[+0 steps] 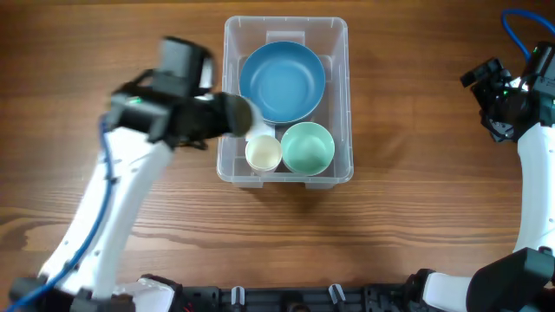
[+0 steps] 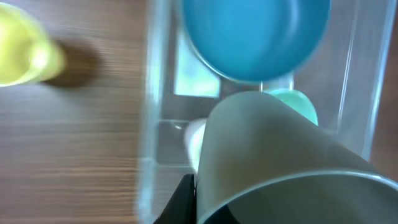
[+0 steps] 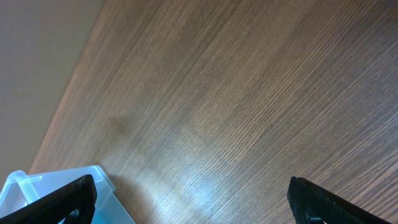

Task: Pack container
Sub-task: 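Insert the grey cup into the cream cup stack, release, then grasp the yellow cup rim with the left gripper, then insert the yellow cup into the cup stack in the container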

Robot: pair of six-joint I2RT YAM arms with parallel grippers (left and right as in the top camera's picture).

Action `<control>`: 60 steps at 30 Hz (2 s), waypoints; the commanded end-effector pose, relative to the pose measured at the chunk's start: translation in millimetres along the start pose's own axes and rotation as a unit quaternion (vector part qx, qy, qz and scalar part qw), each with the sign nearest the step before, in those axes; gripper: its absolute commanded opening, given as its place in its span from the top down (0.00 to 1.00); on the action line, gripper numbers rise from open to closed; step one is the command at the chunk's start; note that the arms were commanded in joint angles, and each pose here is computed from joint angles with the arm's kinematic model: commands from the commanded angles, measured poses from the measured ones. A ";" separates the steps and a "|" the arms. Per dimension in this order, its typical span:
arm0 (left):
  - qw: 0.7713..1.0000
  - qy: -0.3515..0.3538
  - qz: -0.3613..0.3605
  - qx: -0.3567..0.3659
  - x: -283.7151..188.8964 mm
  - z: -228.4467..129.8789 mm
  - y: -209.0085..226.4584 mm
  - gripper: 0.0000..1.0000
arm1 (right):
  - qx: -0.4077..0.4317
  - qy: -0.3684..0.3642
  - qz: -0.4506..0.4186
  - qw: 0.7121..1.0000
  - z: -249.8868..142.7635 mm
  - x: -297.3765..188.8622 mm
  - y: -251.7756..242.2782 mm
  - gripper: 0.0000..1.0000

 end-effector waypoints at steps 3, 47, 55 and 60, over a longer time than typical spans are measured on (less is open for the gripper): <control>0.997 0.060 0.032 0.036 57.5 -20.2 -27.0 0.96 | 0.005 0.003 0.003 1.000 -0.3 1.3 2.0 0.00; 0.951 0.063 0.166 -0.254 119.2 23.7 210.8 0.80 | 0.005 0.003 0.003 1.000 -0.2 1.3 2.0 0.00; 0.952 -0.005 0.183 -0.247 43.8 47.2 199.2 0.96 | 0.005 0.003 0.003 1.000 -0.3 1.3 2.0 0.00; 0.979 -0.055 0.076 -0.182 -22.7 50.0 130.1 0.96 | 0.005 0.003 0.003 1.000 -0.3 1.3 2.0 0.00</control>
Point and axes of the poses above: each gripper's point midway between its finger pads, its own x axis out along the fingers, its own y axis along the line the jaws close on, z = x × y, the point moved 2 cm from there along -x, back along the fingers, and after that the axes turned 2 degrees about -x, right-handed, at the moved point
